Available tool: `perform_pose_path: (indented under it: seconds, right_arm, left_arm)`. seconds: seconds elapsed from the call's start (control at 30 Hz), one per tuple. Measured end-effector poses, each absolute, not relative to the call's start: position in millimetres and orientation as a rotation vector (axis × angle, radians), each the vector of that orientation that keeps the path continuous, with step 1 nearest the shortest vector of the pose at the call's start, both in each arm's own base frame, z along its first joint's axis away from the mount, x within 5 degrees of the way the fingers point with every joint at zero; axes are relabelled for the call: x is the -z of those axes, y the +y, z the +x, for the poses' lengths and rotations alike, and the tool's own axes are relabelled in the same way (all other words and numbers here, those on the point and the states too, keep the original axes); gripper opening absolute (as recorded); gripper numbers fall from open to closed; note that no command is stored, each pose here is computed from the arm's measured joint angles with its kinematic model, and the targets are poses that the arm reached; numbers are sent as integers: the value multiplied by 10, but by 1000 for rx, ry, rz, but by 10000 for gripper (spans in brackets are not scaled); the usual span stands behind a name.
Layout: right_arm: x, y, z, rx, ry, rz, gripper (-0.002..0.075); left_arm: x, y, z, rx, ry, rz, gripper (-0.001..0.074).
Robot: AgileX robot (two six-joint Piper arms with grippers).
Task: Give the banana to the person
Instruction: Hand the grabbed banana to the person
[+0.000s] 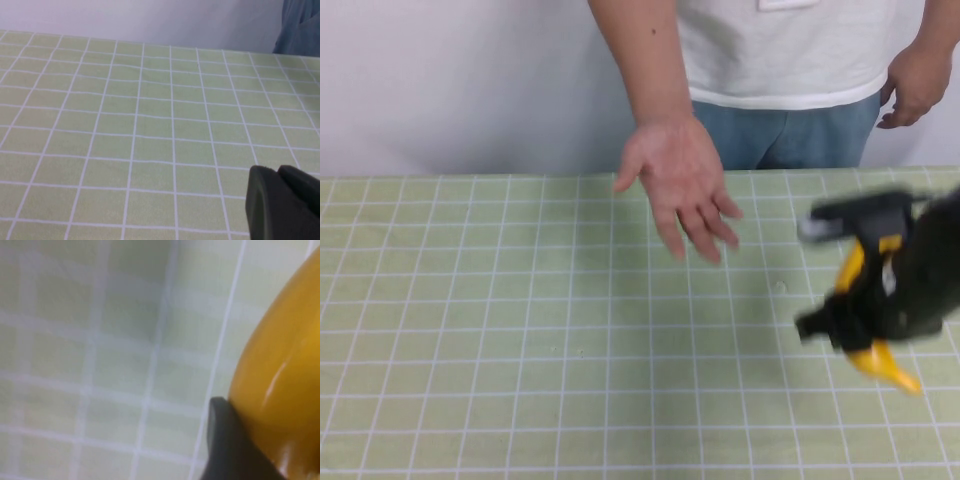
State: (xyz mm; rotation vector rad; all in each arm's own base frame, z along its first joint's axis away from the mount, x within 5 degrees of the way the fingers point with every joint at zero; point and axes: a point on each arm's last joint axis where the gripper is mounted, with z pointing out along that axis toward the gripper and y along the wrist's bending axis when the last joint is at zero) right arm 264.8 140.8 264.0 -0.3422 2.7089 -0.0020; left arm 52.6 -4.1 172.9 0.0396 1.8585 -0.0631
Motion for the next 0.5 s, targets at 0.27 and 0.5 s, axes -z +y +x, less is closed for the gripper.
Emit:
perform_pose_path:
  seconds: [0.27,0.5]
  right_arm:
    - [-3820,1619,2698,-369,2504,-283,-7]
    - [-4078,1808,2798,-568,2451,-277,-6]
  left_arm:
    - [-1729,-41,526,63,1859,40,1]
    - [-1729,-41,526,63,1859,40,1]
